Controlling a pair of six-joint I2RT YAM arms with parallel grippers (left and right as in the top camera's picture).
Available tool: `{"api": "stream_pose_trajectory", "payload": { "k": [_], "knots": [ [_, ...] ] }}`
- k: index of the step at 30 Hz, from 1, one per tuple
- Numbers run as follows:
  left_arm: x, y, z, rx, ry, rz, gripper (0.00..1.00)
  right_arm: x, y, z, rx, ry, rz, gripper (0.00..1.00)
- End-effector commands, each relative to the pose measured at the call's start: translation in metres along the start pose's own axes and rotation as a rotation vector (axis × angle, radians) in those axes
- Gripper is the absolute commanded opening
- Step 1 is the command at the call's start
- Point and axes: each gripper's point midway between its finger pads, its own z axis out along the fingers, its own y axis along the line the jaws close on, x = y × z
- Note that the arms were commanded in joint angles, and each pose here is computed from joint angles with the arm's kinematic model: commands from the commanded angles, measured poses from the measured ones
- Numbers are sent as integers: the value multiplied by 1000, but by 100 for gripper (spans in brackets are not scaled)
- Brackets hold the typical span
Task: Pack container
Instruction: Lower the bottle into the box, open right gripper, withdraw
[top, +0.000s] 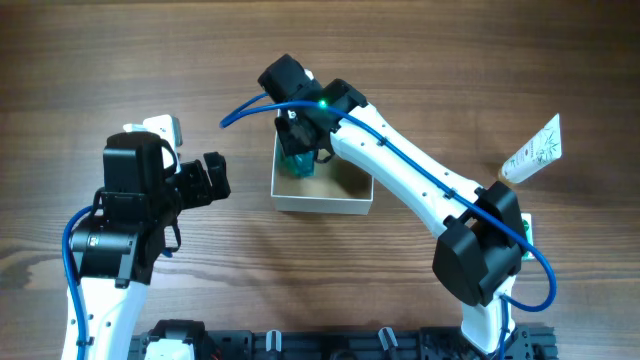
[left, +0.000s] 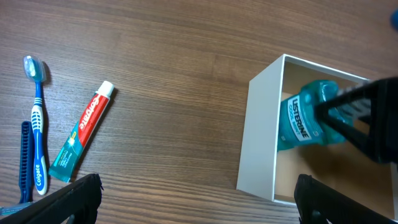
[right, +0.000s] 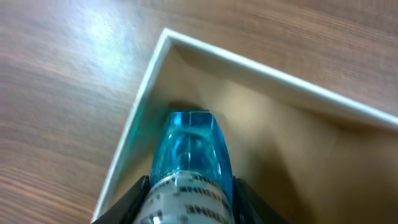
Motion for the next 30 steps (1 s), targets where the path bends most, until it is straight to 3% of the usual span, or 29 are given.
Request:
{"api": "stream_pose_trajectory", "payload": {
  "k": [1,6,19,27,30],
  "knots": [
    [-9,-3,-5,2,-26,3,100,-26,0,-22,12,-117,44,4],
    [-8,-2,-5,1,-26,3,100,-34,-15,-24,89,-165,138,4],
    [-7,-2,-5,-1,-19,3,100,-34,-9,-23,54,-164,199,6],
    [-7,-2,-5,-1,-19,3,100,-21,-10,-7,57,-126,195,11],
    [-7,-2,-5,-1,-19,3,100,-20,-9,-5,54,-119,191,22]
  ]
}}
